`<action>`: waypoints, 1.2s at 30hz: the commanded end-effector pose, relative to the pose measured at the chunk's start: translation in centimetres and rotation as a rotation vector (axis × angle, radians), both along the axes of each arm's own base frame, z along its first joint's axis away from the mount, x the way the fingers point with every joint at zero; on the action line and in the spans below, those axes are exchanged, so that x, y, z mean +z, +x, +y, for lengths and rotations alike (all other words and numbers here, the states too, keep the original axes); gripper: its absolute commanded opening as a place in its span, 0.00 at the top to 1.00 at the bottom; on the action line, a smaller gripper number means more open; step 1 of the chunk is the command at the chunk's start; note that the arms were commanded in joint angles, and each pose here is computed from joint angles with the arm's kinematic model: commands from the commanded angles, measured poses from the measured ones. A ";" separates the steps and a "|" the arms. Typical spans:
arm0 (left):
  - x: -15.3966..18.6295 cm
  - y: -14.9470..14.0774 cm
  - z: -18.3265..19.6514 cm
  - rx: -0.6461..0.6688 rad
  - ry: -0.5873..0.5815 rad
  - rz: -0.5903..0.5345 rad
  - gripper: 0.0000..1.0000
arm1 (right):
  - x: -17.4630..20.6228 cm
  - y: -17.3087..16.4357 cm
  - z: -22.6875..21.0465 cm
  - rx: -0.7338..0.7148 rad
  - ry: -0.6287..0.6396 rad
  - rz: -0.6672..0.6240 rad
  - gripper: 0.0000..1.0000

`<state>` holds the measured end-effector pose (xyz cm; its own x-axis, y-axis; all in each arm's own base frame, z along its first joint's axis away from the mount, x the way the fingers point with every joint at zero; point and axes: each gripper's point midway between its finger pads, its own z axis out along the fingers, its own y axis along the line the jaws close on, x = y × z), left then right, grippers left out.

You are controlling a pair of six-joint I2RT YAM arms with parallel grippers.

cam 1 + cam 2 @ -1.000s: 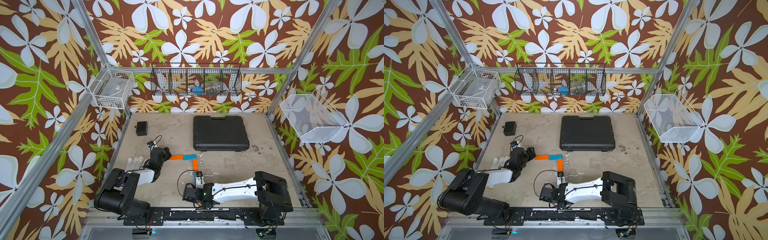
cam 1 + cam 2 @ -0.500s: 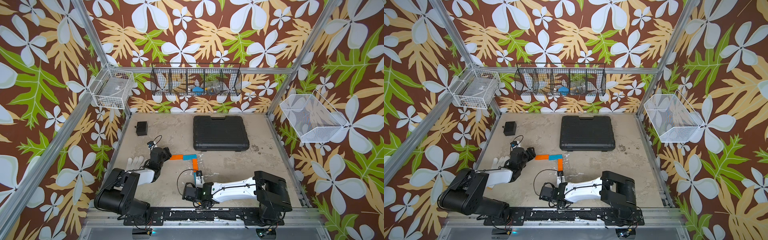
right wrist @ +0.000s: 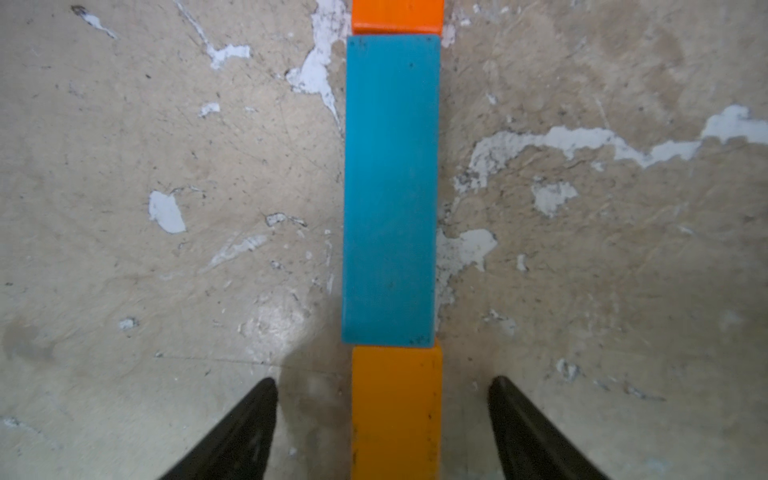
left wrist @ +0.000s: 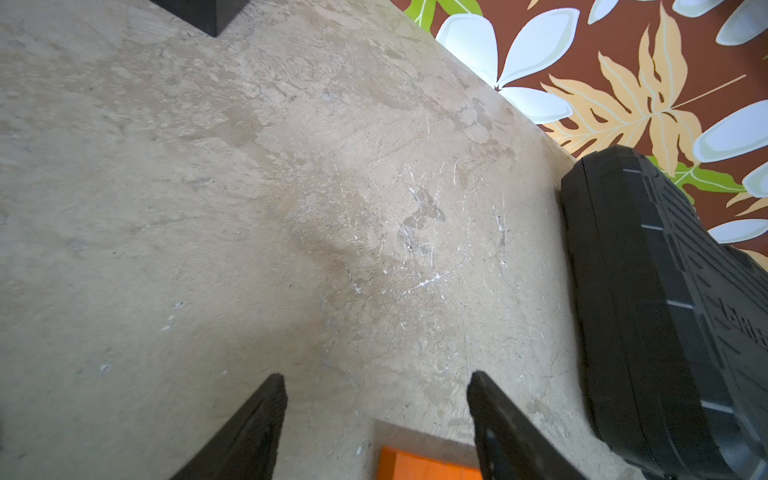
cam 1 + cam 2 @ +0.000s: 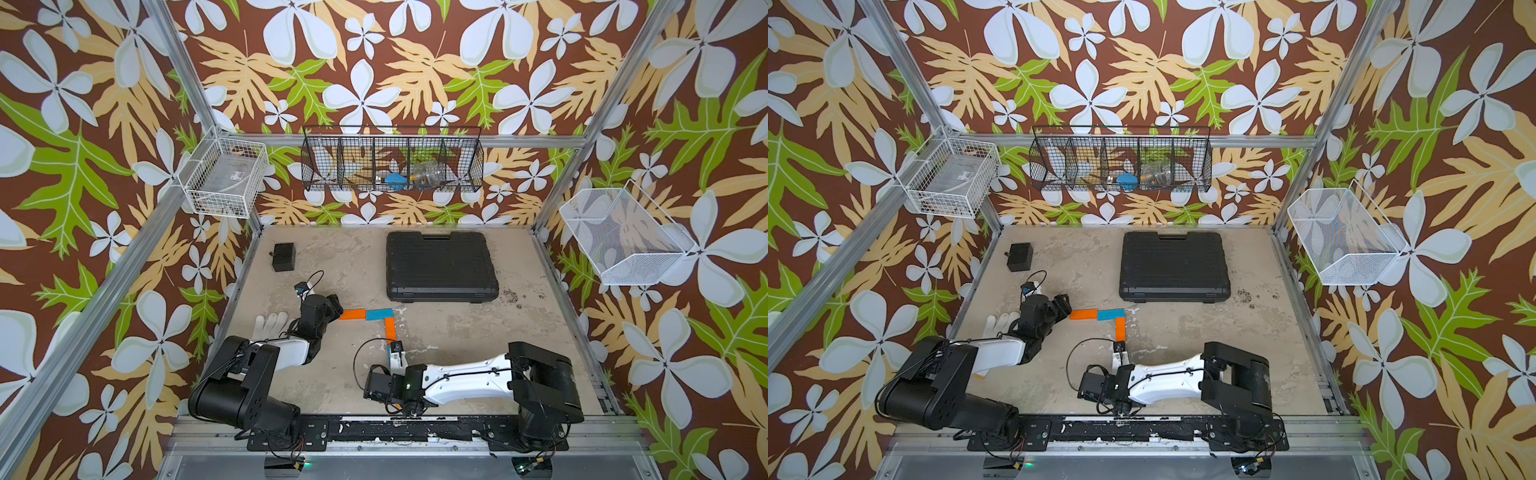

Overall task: Assemble the number 7 with building blocks
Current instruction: Assemble the building block at the center of the board, then reset both arms

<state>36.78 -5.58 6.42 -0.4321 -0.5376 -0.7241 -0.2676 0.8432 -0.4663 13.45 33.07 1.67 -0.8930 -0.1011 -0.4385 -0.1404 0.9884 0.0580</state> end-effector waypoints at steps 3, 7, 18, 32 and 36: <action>0.3 0.3 -0.2 -0.008 -0.006 -0.012 0.28 | 1.2 0.2 0.2 0.009 0.018 -0.016 0.00; 0.3 0.3 -0.1 -0.006 -0.002 -0.014 0.28 | 7.8 2.9 1.2 0.059 0.094 -0.180 0.00; 6.3 -1.6 1.0 -0.045 0.123 -0.235 0.30 | 21.4 15.8 -17.3 -0.016 0.117 -0.690 0.00; 11.3 -7.1 5.4 0.049 0.563 -0.538 0.00 | 11.5 20.1 -35.1 -0.387 -0.053 -0.904 0.00; 9.7 -4.8 3.6 -0.066 0.587 -0.507 0.00 | 13.2 19.0 -35.0 -0.370 -0.024 -1.050 0.00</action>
